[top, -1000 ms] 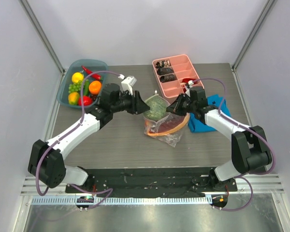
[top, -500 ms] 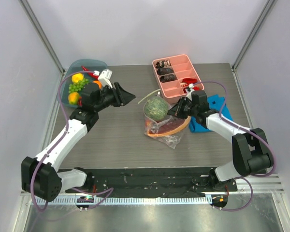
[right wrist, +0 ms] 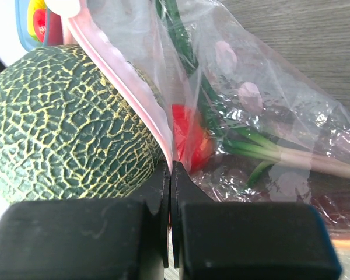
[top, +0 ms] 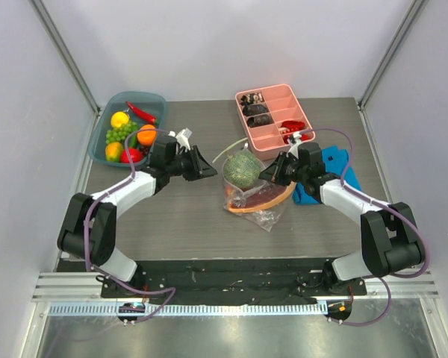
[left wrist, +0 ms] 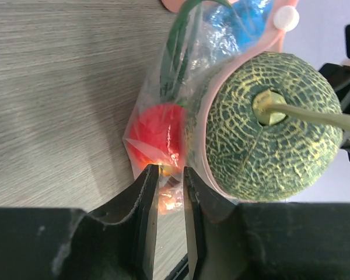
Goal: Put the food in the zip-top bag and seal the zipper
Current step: Place the fake fruit in the zipper food storage bag, then adjust the zipper food storage bag at the center of the board.
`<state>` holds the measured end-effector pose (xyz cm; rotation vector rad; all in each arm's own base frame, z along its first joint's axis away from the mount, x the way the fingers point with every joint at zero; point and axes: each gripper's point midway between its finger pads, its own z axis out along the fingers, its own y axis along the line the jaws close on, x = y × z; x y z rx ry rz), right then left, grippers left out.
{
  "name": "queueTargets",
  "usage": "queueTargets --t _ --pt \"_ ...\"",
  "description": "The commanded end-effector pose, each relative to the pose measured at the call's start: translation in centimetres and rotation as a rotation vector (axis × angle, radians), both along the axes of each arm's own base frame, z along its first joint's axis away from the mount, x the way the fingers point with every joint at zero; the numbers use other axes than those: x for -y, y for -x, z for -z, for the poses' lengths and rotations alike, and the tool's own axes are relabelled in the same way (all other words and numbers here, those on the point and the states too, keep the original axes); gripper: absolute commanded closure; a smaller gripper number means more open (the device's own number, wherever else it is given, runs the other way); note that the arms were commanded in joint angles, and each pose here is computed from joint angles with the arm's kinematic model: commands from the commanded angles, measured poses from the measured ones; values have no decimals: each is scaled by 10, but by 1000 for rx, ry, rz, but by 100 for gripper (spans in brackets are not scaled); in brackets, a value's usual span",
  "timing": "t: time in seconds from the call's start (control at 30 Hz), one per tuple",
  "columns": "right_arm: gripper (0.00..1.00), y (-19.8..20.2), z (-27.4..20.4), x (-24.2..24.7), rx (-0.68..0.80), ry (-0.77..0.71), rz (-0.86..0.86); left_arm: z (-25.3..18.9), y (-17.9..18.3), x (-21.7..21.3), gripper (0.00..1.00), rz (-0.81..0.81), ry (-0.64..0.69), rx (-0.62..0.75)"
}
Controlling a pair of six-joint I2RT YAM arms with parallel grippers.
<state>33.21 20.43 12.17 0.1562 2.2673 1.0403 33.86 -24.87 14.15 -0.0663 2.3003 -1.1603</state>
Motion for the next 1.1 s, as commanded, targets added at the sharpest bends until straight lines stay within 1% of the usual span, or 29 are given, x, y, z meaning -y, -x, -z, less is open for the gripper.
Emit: queueTargets --t 0.0,0.07,0.17,0.23,0.33,0.37,0.43,0.6,0.7,0.87,1.0,1.07 --pt "99 -3 -28 -2 117 -22 -22 -25 -16 10 69 -6 87 66" --pt "99 -2 -26 -1 118 -20 -27 -22 -21 13 66 -12 109 59" --pt "99 -1 -24 0 115 -17 -25 -33 -28 24 65 21 174 76" --pt "99 -1 -25 -1 119 -17 -29 -35 -26 27 66 33 196 63" --pt "99 -1 -24 -1 115 -18 -28 -27 -23 28 71 43 186 38" --pt "99 -2 -24 -1 115 -18 -28 -25 -23 28 74 44 182 30" --pt "99 -1 -23 -1 115 -19 -29 -20 -22 30 76 51 177 21" --pt "99 -1 -20 -2 110 -22 -34 -27 -17 41 73 104 197 50" --pt "99 -2 -18 -3 107 -22 -35 -24 -12 49 74 130 195 40" --pt "99 -3 -19 -3 113 -23 -39 -18 -14 53 76 134 189 22" --pt "99 -2 -18 -2 107 -25 -35 -16 -15 58 81 149 188 14" --pt "99 -2 -18 -3 111 -22 -36 -15 -15 57 87 148 178 11"
